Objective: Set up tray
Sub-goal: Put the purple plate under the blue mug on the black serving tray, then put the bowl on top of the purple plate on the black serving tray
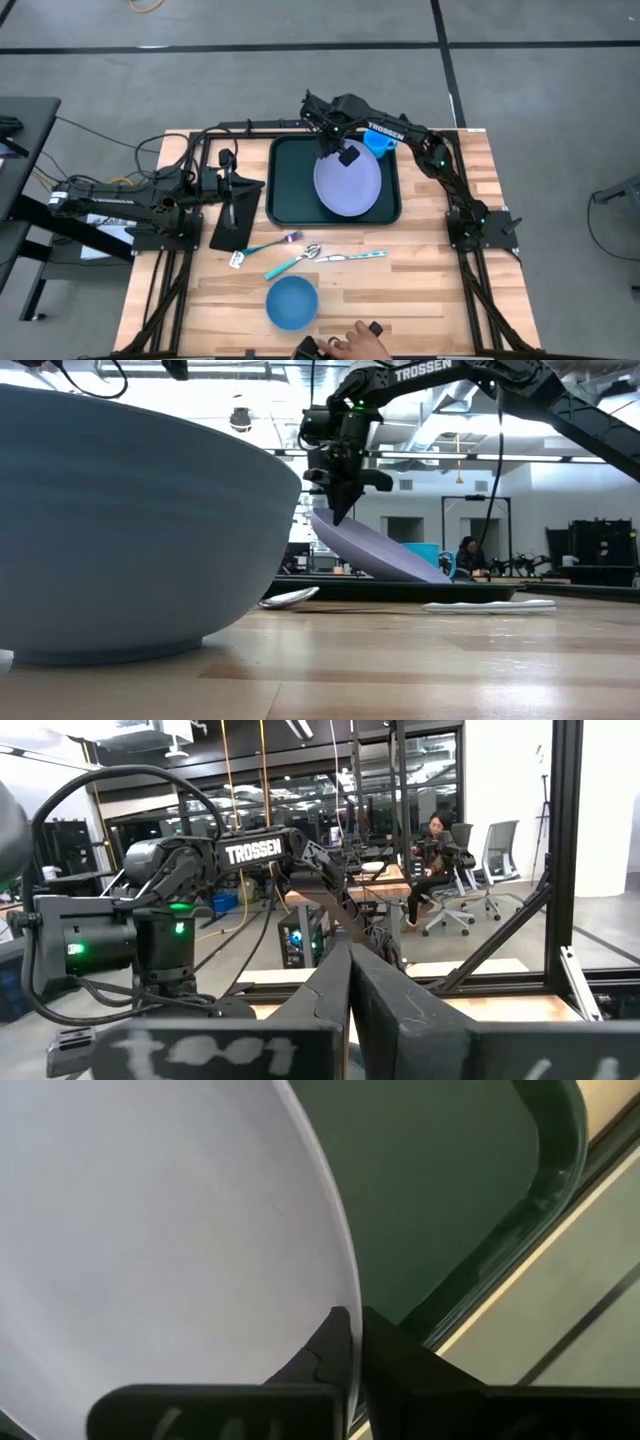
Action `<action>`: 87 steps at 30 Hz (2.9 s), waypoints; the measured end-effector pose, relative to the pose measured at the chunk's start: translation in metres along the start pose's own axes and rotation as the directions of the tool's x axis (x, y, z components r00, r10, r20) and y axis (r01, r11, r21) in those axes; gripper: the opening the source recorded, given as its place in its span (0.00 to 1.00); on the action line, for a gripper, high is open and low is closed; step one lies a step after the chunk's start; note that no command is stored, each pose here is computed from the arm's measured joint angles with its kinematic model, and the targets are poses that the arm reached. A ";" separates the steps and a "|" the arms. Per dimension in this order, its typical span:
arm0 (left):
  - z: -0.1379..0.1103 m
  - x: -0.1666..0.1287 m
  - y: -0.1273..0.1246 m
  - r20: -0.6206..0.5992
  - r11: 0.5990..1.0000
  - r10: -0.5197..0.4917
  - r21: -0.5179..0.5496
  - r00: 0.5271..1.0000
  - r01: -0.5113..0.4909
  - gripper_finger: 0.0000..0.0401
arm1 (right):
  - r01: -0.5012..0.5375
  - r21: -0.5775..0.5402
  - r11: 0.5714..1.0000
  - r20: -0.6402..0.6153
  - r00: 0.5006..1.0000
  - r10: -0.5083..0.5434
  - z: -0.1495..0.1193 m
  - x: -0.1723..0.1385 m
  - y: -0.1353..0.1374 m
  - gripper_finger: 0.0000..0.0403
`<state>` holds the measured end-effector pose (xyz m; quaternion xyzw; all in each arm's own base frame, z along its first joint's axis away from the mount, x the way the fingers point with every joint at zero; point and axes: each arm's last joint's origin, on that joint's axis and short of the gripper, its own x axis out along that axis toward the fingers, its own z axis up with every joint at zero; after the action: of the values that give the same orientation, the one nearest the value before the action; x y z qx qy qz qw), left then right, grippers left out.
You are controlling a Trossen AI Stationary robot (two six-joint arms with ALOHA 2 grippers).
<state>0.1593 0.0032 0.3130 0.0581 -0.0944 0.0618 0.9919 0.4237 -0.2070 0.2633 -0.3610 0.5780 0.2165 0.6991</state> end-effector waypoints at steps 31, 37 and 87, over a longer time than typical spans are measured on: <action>0.000 0.000 0.000 -0.005 1.000 -0.001 0.000 1.000 0.001 0.00 | 0.004 0.203 0.979 0.054 0.998 -0.015 -0.007 0.000 -0.005 0.12; -0.001 0.000 0.000 -0.010 1.000 -0.001 0.001 1.000 0.001 0.00 | -0.245 0.215 0.945 0.129 0.967 0.221 0.010 -0.002 0.021 0.12; -0.002 0.000 -0.001 -0.021 0.982 -0.031 -0.188 0.999 0.026 0.00 | -0.442 0.698 0.564 0.648 0.725 -0.233 0.086 -0.065 0.226 0.01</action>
<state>0.1598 0.0023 0.3106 -0.0350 -0.0870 0.0390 0.9948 0.3015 0.0119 0.2749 0.1489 0.3338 0.0842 0.9270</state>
